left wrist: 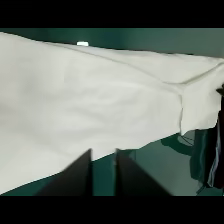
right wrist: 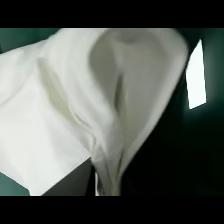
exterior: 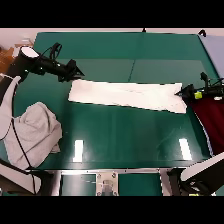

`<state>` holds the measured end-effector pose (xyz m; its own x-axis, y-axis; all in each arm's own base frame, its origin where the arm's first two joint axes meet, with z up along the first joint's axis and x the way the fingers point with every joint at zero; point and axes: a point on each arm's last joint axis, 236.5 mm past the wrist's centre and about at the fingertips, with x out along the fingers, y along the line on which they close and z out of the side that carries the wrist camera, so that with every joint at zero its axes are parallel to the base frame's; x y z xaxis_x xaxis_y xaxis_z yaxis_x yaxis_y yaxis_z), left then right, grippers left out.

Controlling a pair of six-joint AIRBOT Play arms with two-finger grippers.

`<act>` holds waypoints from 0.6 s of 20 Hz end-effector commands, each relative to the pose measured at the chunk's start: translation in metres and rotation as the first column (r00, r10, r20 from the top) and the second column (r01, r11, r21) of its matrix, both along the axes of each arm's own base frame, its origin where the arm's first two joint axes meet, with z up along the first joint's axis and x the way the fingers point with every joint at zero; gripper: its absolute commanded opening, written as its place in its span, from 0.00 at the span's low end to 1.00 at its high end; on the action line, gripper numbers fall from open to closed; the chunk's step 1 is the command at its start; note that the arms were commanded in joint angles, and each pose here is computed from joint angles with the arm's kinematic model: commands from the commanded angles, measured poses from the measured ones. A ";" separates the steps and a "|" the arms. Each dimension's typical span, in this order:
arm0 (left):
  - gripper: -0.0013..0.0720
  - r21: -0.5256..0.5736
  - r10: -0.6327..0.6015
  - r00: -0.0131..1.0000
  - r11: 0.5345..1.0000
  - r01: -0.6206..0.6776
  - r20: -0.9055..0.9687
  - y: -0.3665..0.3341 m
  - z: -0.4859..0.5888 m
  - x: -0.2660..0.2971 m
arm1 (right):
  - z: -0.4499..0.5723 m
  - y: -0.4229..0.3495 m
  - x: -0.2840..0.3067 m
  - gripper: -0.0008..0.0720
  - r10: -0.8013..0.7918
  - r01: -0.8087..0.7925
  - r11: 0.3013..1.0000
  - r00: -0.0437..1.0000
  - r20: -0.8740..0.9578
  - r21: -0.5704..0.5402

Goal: Fold the shirts.

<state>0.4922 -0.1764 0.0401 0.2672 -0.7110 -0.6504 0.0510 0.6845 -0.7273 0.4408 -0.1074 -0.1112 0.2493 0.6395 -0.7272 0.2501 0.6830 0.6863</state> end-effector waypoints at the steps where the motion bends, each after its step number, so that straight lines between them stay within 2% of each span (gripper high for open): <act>1: 0.05 0.005 -0.069 0.996 0.998 0.068 0.059 -0.017 0.003 -0.003 | 0.010 0.008 0.017 0.10 0.030 -0.029 0.999 0.999 0.040 -0.022; 2: 0.05 0.007 -0.067 0.995 0.998 0.067 0.071 -0.022 0.004 -0.001 | 0.016 0.008 0.019 0.03 0.044 -0.043 0.999 0.998 0.050 -0.026; 6: 0.05 0.041 -0.105 0.982 0.994 0.100 0.157 -0.066 -0.004 0.005 | 0.063 0.008 0.026 0.03 0.080 -0.077 0.996 0.993 0.089 -0.035; 12: 0.05 0.084 -0.154 0.952 0.987 0.136 0.265 -0.214 -0.077 -0.011 | 0.184 0.048 0.018 0.03 0.178 -0.168 0.983 0.968 0.177 -0.069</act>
